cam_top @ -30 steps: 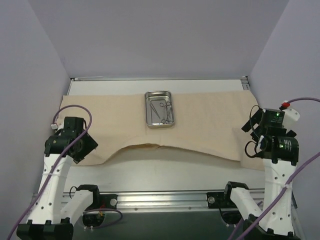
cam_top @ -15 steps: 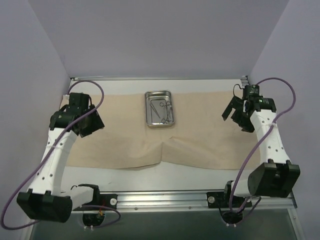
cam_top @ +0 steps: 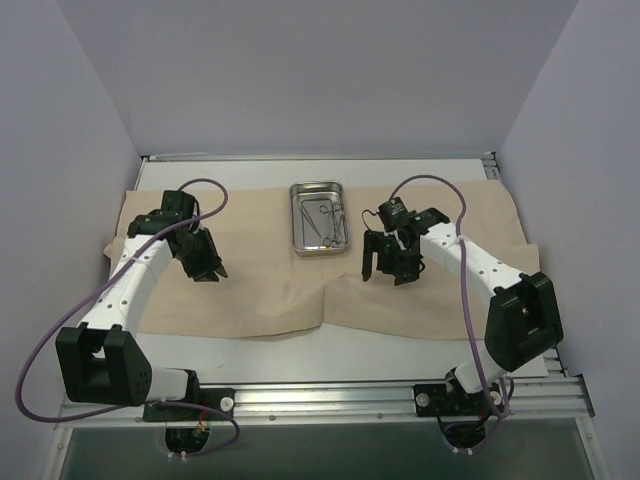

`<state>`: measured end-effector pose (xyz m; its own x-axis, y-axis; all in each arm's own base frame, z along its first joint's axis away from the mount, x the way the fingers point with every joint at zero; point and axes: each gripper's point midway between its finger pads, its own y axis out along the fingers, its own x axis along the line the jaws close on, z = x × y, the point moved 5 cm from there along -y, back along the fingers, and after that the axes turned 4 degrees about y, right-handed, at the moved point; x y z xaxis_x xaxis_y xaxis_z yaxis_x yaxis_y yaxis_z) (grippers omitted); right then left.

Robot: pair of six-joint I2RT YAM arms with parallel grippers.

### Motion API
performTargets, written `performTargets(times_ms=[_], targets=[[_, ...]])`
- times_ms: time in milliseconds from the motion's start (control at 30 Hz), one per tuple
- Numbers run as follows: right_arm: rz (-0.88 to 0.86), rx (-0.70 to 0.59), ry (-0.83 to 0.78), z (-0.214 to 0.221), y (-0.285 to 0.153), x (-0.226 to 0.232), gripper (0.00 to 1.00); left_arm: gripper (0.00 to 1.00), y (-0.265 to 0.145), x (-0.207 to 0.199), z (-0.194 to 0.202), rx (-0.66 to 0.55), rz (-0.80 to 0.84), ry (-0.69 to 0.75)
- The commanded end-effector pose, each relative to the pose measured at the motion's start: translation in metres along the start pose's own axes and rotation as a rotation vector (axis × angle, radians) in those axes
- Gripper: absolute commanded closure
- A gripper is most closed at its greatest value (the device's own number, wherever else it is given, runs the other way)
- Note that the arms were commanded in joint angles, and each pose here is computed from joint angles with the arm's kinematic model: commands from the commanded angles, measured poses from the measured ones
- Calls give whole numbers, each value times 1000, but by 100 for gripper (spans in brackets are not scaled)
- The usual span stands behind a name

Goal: Open and lay out the surgical kit
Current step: Smooth out the surgical kit at the center of the board.

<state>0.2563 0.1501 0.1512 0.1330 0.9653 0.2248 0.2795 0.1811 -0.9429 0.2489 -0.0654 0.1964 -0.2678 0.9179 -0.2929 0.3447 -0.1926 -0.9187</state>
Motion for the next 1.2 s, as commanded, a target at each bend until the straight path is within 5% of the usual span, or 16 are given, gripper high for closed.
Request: performTargets(times_ms=[0, 500, 833, 900, 1000, 1167], targets=[[71, 13, 34, 17, 17, -8, 24, 66, 14, 8, 14, 70, -67, -65], [213, 4, -44, 82, 87, -17, 22, 65, 91, 26, 70, 252, -179, -287], [246, 133, -62, 143, 74, -38, 15, 66, 76, 56, 128, 433, -375, -414], [245, 195, -79, 160, 65, -44, 15, 75, 64, 59, 135, 438, -389, -412], [209, 227, -102, 171, 40, -43, 14, 83, 40, 58, 136, 399, -360, -381], [80, 100, -112, 137, -22, -11, 10, 83, -19, 38, 83, 107, -234, -240]])
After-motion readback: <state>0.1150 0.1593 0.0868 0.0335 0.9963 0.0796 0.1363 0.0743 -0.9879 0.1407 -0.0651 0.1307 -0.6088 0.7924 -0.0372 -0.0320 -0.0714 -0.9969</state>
